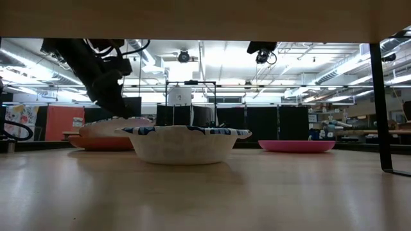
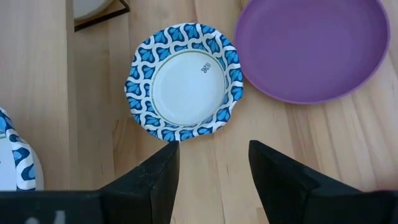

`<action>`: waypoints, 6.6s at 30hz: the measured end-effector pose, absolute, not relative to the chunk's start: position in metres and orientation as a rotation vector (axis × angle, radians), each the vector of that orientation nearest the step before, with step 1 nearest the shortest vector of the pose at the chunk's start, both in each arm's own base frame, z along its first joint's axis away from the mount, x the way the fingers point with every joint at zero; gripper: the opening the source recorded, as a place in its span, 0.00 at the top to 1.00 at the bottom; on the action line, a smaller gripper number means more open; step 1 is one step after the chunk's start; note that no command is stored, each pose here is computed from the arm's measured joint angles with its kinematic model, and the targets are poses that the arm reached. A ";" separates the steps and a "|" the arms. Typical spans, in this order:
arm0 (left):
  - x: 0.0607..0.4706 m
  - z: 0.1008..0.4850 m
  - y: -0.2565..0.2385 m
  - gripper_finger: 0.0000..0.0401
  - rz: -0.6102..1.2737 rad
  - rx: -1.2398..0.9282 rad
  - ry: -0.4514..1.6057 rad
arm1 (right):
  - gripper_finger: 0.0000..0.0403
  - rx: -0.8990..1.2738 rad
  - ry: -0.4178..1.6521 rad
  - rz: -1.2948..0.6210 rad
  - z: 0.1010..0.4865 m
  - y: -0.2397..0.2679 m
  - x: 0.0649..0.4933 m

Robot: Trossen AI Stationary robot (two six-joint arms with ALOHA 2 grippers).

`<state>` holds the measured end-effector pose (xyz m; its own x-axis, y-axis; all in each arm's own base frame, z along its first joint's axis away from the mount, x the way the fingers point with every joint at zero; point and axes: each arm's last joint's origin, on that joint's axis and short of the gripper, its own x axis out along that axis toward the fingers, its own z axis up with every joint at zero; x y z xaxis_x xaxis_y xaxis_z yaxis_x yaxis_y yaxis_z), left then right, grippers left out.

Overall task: Place and stack plates onto a shelf
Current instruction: Stack the white bowl on top of the white bowl on the shelf

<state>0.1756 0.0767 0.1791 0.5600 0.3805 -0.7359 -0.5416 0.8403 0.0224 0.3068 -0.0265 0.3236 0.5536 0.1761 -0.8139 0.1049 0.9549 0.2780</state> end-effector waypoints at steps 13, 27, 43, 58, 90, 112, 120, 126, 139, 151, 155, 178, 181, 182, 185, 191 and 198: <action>0.173 0.176 0.074 0.63 0.509 -0.237 0.863 | 0.51 0.311 0.988 0.043 0.324 -0.026 0.307; 0.171 0.174 0.073 0.79 0.509 -0.240 0.891 | 0.51 0.311 0.988 0.043 0.324 -0.026 0.307; 0.173 0.177 0.075 0.93 0.493 -0.151 0.869 | 0.51 0.292 0.978 -0.007 0.324 -0.028 0.308; 0.188 0.195 0.081 0.93 0.520 -0.115 0.609 | 0.51 0.335 0.683 -0.343 0.340 -0.056 0.323; 0.206 0.228 0.074 0.98 0.603 0.163 0.306 | 0.51 0.564 0.202 -0.506 0.372 -0.092 0.335; 0.216 0.235 0.029 0.98 0.586 0.632 0.367 | 0.51 0.737 0.169 -0.505 0.372 -0.087 0.336; 0.216 0.238 0.029 0.98 0.588 0.663 0.353 | 0.51 0.720 0.170 -0.500 0.372 -0.070 0.340; 0.216 0.238 0.029 0.98 0.588 0.664 0.353 | 0.51 0.698 0.148 -0.557 0.372 -0.066 0.340; 0.216 0.238 0.029 0.98 0.588 0.663 0.352 | 0.51 0.655 0.113 -0.581 0.343 -0.075 0.376; 0.216 0.237 0.029 0.98 0.586 0.666 0.360 | 0.57 0.656 0.110 -0.613 0.330 -0.090 0.384; 0.216 0.237 0.029 0.98 0.585 0.667 0.363 | 0.64 0.646 0.116 -0.619 0.329 -0.090 0.385; 0.216 0.237 0.029 0.97 0.586 0.669 0.362 | 0.98 0.593 0.140 -0.596 0.329 -0.090 0.385; 0.216 0.237 0.029 0.97 0.587 0.668 0.361 | 0.98 0.590 0.141 -0.595 0.329 -0.090 0.385; 0.216 0.237 0.029 0.97 0.587 0.668 0.361 | 0.98 0.589 0.141 -0.595 0.329 -0.090 0.385; 0.216 0.237 0.029 0.97 0.586 0.667 0.360 | 0.98 0.589 0.141 -0.595 0.329 -0.090 0.385; 0.216 0.238 0.029 0.92 0.587 0.655 0.349 | 0.98 0.587 0.146 -0.598 0.328 -0.090 0.385; 0.216 0.238 0.029 0.79 0.587 0.654 0.348 | 0.98 0.571 0.146 -0.615 0.328 -0.098 0.383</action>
